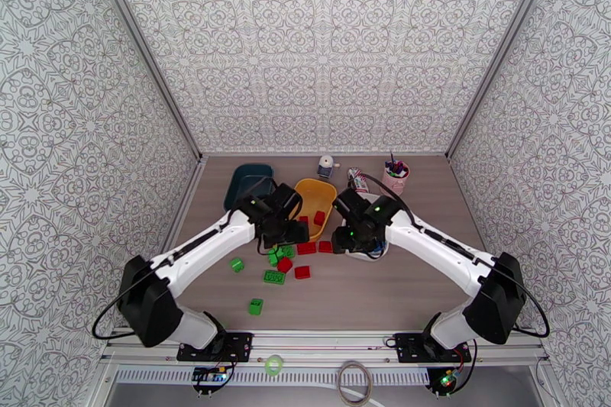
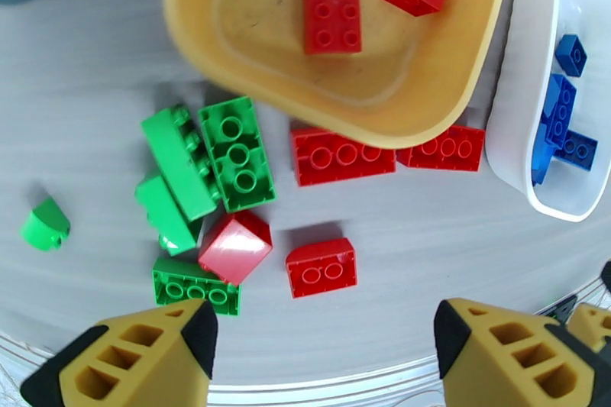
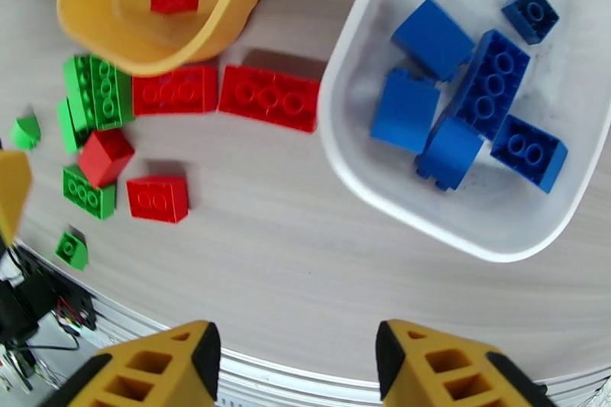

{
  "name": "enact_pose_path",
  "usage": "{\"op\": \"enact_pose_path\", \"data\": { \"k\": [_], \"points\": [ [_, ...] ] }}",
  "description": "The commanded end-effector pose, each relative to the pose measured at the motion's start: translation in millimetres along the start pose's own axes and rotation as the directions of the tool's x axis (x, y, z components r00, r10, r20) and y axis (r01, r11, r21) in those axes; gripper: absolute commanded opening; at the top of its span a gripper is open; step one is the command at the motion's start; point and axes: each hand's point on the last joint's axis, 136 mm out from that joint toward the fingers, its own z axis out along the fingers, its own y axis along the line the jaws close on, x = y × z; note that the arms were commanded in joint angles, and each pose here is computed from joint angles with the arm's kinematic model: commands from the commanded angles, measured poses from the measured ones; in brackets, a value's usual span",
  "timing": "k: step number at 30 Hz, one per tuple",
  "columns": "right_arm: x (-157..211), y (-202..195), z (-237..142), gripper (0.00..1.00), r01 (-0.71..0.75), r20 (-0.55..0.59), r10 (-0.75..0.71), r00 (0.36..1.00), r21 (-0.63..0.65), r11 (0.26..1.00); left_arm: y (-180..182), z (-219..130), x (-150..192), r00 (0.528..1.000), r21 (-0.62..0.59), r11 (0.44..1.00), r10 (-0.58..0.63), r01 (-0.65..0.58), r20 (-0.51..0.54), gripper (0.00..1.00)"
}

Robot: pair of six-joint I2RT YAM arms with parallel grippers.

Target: Sort the legos into containers by color

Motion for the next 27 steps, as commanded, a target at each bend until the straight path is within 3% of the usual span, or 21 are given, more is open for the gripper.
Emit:
{"op": "enact_pose_path", "data": {
  "k": [1, 12, 17, 27],
  "points": [
    [11.3, 3.8, 2.3, 0.59, 0.083, 0.004, -0.083, 0.997, 0.034, 0.996, 13.9, -1.4, 11.6, 0.996, -0.002, 0.996, -0.093, 0.093, 0.004, 0.81],
    [48.6, 52.5, 28.6, 0.64, 0.287, -0.042, -0.286, 0.957, 0.012, 0.958, 56.9, -13.6, 49.6, 0.971, -0.028, 0.971, -0.238, 0.237, -0.002, 0.84],
    [54.9, 73.1, 48.2, 0.65, 0.266, -0.108, -0.264, 0.958, 0.001, 0.964, 82.2, -22.9, 67.0, 0.954, -0.046, 0.952, -0.301, 0.301, 0.009, 0.86],
    [38.2, 121.5, 75.9, 0.70, 0.127, -0.132, -0.136, 0.982, -0.070, 0.989, 114.3, -40.2, 83.4, 0.920, -0.026, 0.920, -0.390, 0.391, 0.030, 0.91]
  ]
}}
